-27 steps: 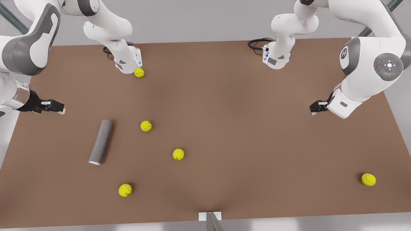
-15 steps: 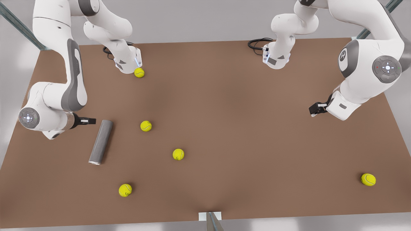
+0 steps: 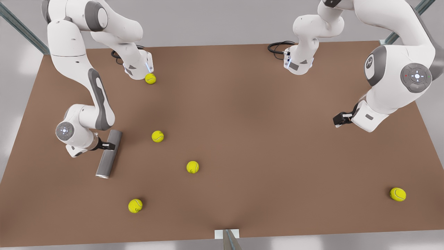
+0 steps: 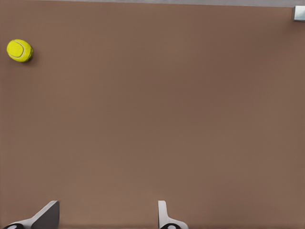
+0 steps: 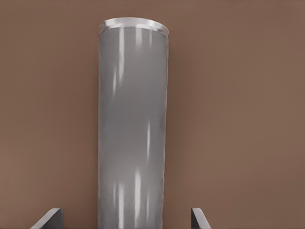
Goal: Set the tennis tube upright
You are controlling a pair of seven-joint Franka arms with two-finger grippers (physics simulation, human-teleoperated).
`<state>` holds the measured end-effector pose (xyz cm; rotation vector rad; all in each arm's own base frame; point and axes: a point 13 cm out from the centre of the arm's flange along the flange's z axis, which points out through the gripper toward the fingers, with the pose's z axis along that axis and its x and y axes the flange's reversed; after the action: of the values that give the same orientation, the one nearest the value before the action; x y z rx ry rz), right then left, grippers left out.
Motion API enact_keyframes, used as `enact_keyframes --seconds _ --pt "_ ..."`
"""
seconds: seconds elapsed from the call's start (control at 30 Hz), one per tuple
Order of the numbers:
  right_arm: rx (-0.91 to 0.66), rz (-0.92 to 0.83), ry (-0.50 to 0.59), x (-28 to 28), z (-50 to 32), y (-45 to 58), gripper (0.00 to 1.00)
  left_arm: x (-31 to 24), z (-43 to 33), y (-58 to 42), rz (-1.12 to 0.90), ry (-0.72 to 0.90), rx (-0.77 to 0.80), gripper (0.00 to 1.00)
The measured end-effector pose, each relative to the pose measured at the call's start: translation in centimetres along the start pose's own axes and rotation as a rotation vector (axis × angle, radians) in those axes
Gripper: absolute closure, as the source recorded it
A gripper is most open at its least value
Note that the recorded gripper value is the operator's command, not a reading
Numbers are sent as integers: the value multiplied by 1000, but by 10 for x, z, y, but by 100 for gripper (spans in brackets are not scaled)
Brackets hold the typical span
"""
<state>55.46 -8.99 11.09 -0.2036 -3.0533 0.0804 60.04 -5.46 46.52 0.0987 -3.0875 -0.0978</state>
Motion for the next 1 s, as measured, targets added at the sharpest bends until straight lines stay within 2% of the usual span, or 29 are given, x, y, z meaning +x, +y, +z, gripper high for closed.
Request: enact_keyframes --seconds 0.4,0.7,0.8,0.83,0.87,0.93,1.0 --pt "8 30 33 0 65 2 0 -2 7 0 -4 9 -1 0" --pt "10 40 45 0 79 3 0 -3 7 0 -7 10 -1 0" --pt "11 41 46 -2 79 3 12 -3 7 -1 -7 10 -1 0" --pt "10 42 47 -2 79 4 20 -3 7 -1 -7 10 -1 0" --pt "10 42 47 -2 79 4 20 -3 7 -1 -7 10 -1 0" --pt "9 42 47 -3 78 4 29 -3 7 -1 -7 10 -1 0" --pt "7 41 48 -3 77 5 29 -3 7 0 -8 9 0 0"
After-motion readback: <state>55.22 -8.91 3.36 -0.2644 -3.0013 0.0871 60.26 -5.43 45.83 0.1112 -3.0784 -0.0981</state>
